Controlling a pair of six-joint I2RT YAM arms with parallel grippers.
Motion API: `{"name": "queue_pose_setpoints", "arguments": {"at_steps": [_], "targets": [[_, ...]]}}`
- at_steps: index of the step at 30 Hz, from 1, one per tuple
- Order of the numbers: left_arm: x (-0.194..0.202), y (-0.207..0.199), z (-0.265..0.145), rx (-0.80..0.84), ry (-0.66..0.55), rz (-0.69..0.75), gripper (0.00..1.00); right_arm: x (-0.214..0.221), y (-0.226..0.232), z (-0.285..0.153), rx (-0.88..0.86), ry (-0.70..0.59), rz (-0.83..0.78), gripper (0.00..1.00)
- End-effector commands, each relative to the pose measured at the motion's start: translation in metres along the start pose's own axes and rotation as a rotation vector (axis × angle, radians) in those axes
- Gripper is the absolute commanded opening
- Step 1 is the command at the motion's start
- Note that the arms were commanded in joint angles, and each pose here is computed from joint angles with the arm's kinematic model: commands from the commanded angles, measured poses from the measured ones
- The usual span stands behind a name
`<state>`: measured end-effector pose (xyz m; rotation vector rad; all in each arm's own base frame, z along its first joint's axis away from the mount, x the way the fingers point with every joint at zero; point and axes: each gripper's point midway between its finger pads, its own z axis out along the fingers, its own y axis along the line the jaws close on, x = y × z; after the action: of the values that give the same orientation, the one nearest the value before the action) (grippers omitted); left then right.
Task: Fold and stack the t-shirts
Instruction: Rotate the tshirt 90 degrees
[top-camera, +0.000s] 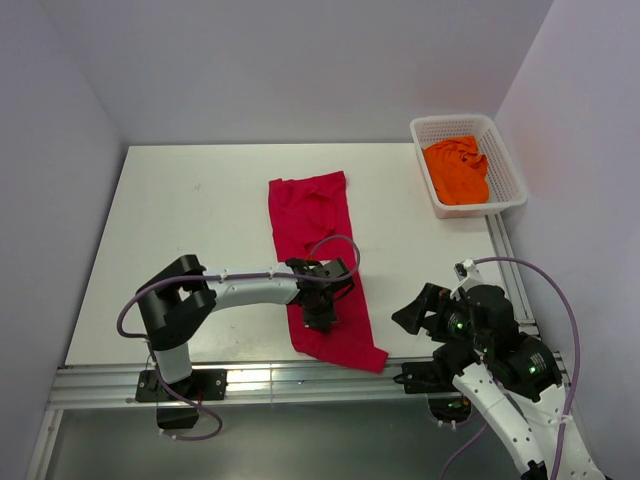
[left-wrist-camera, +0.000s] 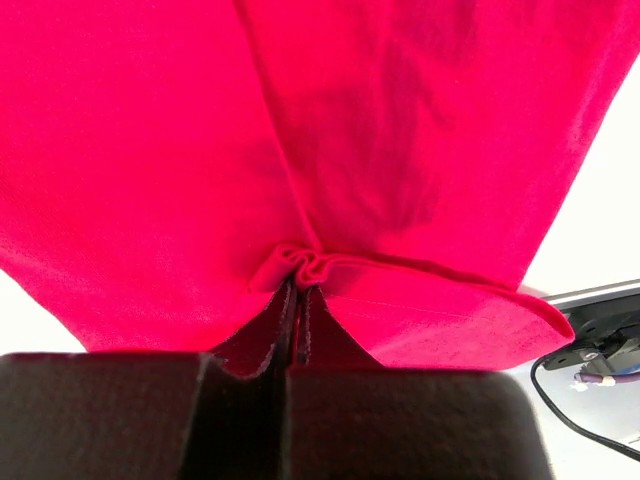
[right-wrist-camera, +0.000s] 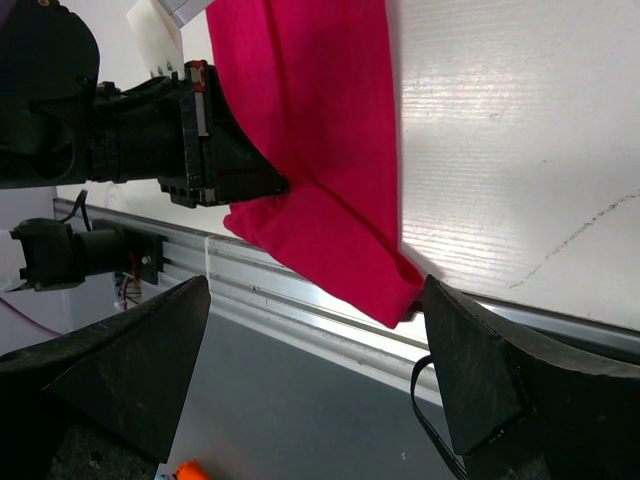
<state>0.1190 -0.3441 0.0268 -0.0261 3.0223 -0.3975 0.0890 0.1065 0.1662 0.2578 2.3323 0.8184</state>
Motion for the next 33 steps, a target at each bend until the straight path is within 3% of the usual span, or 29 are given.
{"name": "queue_pose_setpoints", "arguments": {"at_steps": [1,7,13,19,28,32,33], "targets": [[0.002,-0.004,-0.004,0.011,-0.012,0.022,0.0,-0.004,-0.001,0.002,-0.004,-0.024,-0.015,0.94],[-0.003,-0.018,-0.038,0.039,-0.068,0.04,0.0,-0.001,-0.002,0.002,-0.006,-0.022,-0.009,0.94],[0.02,-0.014,-0.066,0.051,-0.065,0.057,0.0,0.002,-0.004,0.005,-0.008,-0.01,-0.008,0.94],[0.07,0.01,-0.069,-0.001,-0.02,0.102,0.0,0.004,-0.004,0.008,-0.014,0.0,-0.01,0.94],[0.181,0.052,-0.055,-0.092,0.112,0.247,0.01,0.008,-0.006,0.012,-0.011,0.014,-0.011,0.94],[0.21,0.057,-0.058,-0.107,0.114,0.294,0.19,0.007,-0.004,0.015,-0.019,0.021,-0.011,0.94],[0.209,0.055,-0.063,-0.112,0.101,0.294,0.37,0.008,-0.004,0.016,-0.016,0.026,-0.008,0.94]]}}
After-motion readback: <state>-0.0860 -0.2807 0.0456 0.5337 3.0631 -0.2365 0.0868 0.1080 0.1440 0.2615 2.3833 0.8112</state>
